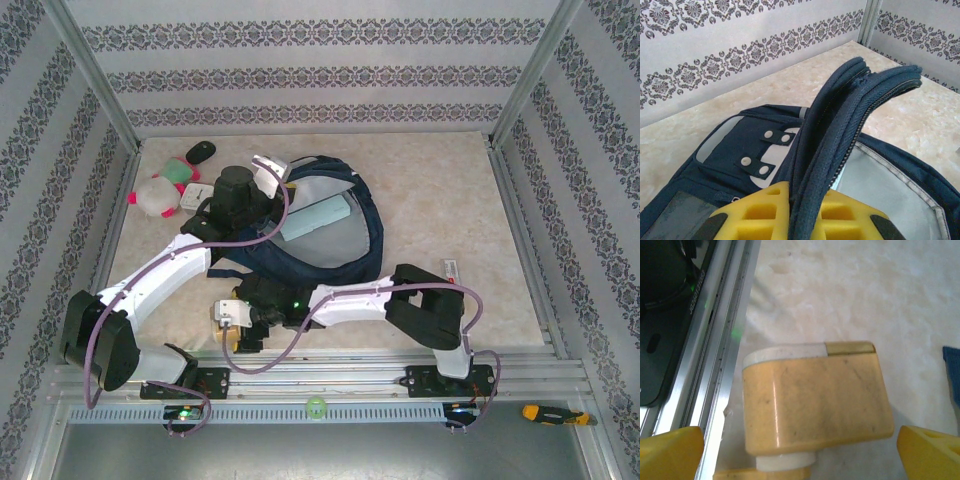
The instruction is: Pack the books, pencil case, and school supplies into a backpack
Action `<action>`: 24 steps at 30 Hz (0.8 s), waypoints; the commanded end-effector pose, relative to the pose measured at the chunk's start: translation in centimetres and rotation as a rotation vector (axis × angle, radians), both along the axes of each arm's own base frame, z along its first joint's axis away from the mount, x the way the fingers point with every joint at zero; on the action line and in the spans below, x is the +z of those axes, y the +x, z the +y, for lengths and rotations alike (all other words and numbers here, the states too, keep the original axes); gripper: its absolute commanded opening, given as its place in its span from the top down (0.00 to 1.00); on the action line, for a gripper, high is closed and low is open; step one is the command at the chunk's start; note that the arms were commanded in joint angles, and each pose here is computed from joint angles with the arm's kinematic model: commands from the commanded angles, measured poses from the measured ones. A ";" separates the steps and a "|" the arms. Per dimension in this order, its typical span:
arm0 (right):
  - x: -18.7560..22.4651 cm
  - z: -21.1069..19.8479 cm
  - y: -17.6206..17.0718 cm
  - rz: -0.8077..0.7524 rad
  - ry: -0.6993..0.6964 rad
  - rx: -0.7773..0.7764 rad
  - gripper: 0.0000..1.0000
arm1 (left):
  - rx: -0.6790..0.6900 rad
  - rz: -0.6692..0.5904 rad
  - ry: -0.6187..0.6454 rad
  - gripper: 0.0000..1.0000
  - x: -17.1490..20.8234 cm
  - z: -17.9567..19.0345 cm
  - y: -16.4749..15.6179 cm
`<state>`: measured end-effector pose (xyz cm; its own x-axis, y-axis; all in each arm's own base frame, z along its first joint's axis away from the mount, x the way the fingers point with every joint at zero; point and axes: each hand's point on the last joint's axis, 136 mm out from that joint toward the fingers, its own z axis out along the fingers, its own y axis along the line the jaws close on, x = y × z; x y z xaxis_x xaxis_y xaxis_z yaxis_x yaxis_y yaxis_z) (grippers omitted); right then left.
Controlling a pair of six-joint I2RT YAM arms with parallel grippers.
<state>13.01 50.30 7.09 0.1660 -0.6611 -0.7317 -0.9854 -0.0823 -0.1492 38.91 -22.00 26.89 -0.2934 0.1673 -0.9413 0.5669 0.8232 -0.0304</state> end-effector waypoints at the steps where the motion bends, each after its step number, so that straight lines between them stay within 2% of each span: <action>1: 0.0 1.4 -1.0 0.005 0.030 0.109 0.02 | 0.012 -0.091 -0.072 1.00 4.6 0.3 0.5; 15: -1.4 2.7 1.1 0.005 0.013 0.103 0.02 | -0.005 -0.092 -0.079 1.00 4.3 -0.2 0.8; 24: -4.2 2.2 1.9 0.003 -0.095 0.141 0.02 | -0.018 -0.091 -0.085 1.00 4.2 -0.5 1.0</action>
<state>14.90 53.61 5.74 0.2595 -0.6379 -0.7251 -0.9654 -0.1929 -0.1758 38.97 -22.37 26.44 -0.3043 0.1717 -0.9370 0.5832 0.8113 -0.0408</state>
